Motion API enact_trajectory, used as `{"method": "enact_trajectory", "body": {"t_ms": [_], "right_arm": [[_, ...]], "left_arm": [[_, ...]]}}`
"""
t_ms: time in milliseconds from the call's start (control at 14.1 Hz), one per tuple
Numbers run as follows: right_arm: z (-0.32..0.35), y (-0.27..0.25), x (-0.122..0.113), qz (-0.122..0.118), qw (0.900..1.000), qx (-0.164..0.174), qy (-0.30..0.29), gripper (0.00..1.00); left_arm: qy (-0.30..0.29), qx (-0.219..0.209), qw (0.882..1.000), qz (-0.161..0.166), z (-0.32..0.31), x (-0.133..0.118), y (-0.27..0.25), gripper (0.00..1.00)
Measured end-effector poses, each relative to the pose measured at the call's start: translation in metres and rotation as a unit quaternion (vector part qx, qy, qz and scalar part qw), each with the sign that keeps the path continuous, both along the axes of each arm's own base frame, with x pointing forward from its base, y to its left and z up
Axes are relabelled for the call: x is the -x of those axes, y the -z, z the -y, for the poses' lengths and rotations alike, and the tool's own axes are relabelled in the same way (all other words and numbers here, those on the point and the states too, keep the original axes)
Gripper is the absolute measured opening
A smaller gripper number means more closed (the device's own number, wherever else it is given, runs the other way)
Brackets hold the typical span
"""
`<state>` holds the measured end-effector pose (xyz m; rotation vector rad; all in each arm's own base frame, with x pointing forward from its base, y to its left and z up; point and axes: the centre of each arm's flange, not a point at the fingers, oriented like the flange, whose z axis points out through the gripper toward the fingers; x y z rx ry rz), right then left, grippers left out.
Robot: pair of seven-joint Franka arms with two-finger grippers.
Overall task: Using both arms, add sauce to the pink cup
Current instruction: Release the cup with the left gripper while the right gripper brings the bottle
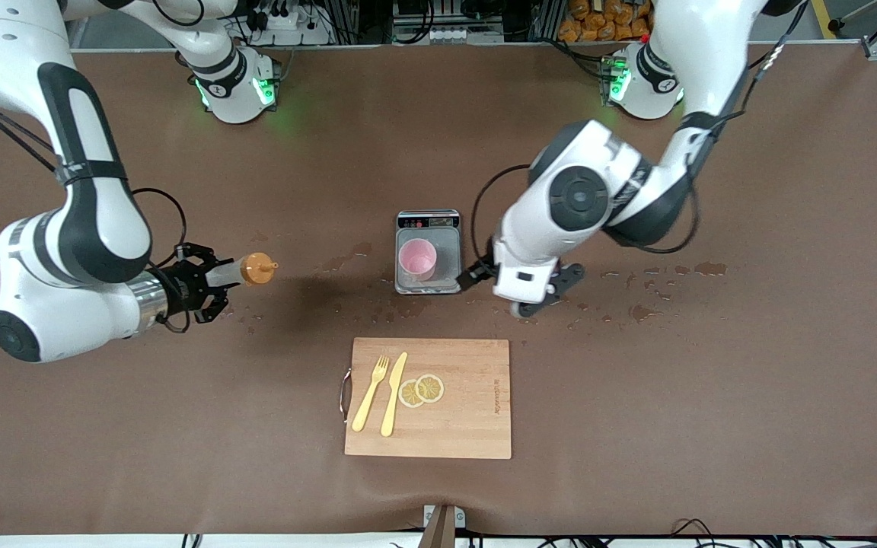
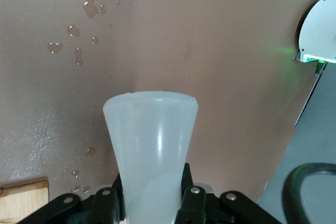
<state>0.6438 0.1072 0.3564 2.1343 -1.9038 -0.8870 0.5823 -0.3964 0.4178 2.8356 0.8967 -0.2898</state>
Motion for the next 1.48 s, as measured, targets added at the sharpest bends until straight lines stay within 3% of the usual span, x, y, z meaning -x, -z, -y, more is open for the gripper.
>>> {"method": "enact_trajectory", "body": {"t_ms": [212, 495, 778, 1131, 1485], "right_arm": [[-0.036, 0.0, 0.005, 0.002, 1.0, 0.026, -0.002, 0.41], [-0.067, 0.001, 0.012, 0.001, 0.998, 0.061, -0.002, 0.41], [-0.088, 0.002, 0.019, 0.0, 0.996, 0.088, -0.001, 0.41], [-0.119, 0.003, 0.03, 0.003, 0.99, 0.139, 0.003, 0.41], [-0.16, 0.005, 0.048, 0.012, 0.981, 0.194, 0.007, 0.41]], "left_arm": [[0.011, -0.005, 1.0, -0.005, -0.06, -0.027, -0.009, 1.0], [0.07, -0.001, 0.998, 0.004, -0.123, -0.045, -0.029, 1.0], [0.117, -0.004, 0.993, 0.012, -0.154, -0.04, -0.061, 1.0], [0.183, -0.01, 0.983, 0.002, -0.238, -0.036, -0.087, 1.0], [0.283, -0.023, 0.959, -0.013, -0.255, -0.014, -0.102, 1.0]]}}
